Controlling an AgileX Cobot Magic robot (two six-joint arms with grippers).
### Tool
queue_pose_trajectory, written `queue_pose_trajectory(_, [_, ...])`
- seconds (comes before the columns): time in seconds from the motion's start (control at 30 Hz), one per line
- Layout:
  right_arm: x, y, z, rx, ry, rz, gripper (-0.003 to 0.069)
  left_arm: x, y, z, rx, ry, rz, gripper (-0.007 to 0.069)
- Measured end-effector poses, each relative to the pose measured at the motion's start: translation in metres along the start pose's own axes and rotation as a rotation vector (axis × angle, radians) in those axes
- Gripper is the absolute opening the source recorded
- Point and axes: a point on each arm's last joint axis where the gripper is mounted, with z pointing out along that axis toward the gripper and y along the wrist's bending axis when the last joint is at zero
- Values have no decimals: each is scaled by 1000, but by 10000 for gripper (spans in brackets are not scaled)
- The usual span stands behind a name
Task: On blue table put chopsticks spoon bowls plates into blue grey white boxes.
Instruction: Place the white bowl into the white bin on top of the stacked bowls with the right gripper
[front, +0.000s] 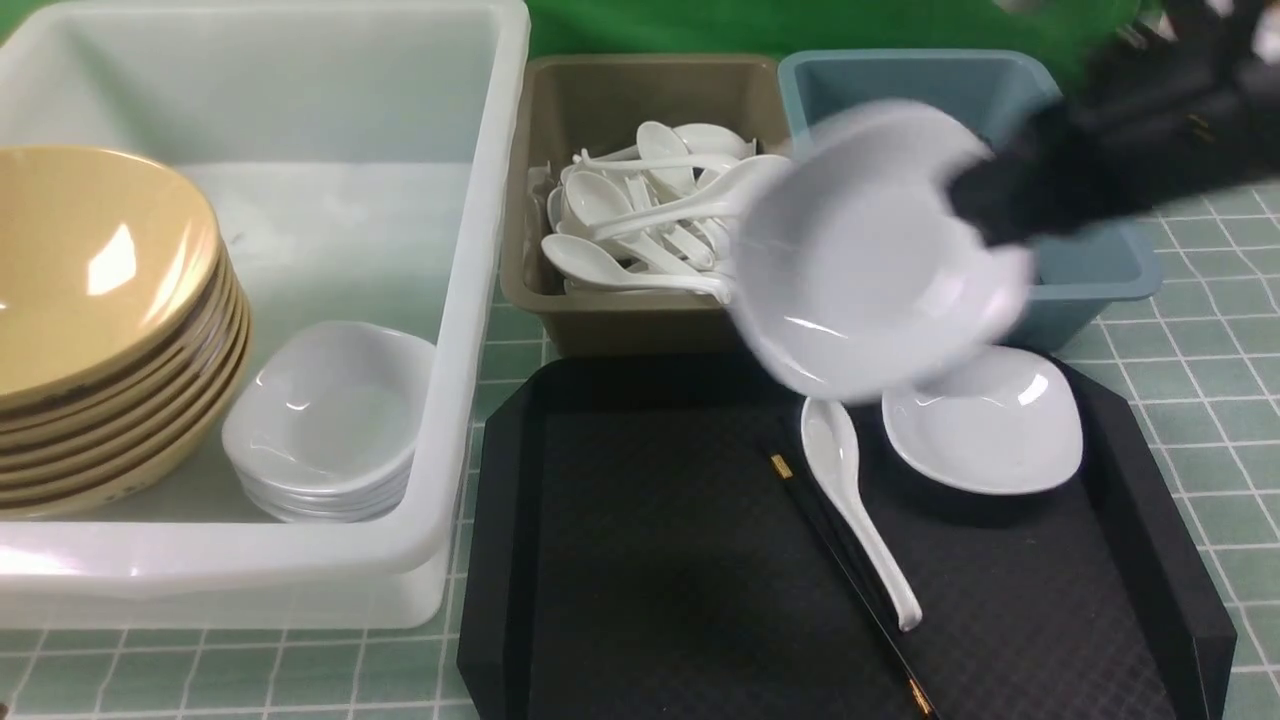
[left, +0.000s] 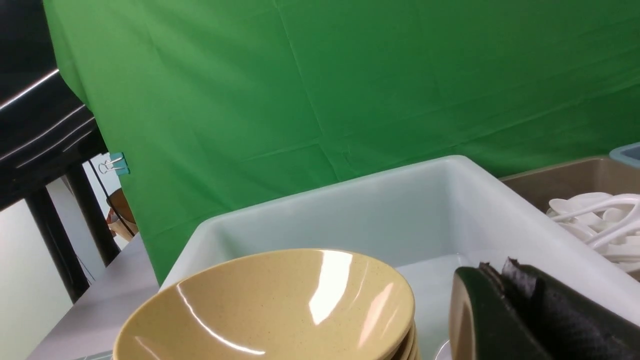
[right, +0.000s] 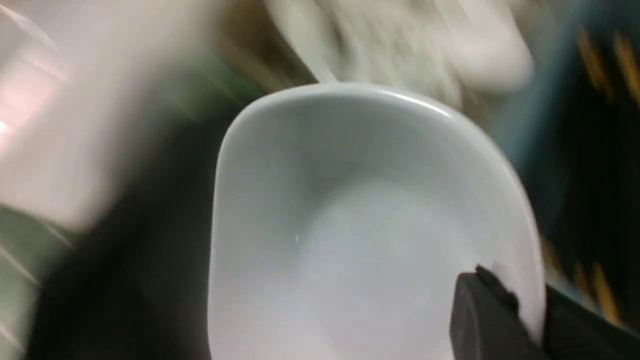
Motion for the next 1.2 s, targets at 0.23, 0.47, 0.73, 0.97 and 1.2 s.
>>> queue_pose_trajectory(0.23, [-63,89,91,-214,-161,-343,72,0,0,0,0,-1,-6,5])
queue_pose_trajectory(0.47, [-65,120,184,-298,-81,-605,72,9,-2,2,1,9,-7,5])
queue_pose_trajectory(0.73, [-40,128,251,-340,-18,-646,95,8,-2,2,-2,-1,-4,5])
queue_pose_trajectory(0.97, [-48,119,243,-310,-29,-624,388,8,-2,2,-3,-4,-4,5])
queue_pose_trajectory(1.2, [-102,51,137,-163,-90,-471,523,8,-2,2,-3,-5,-4,5])
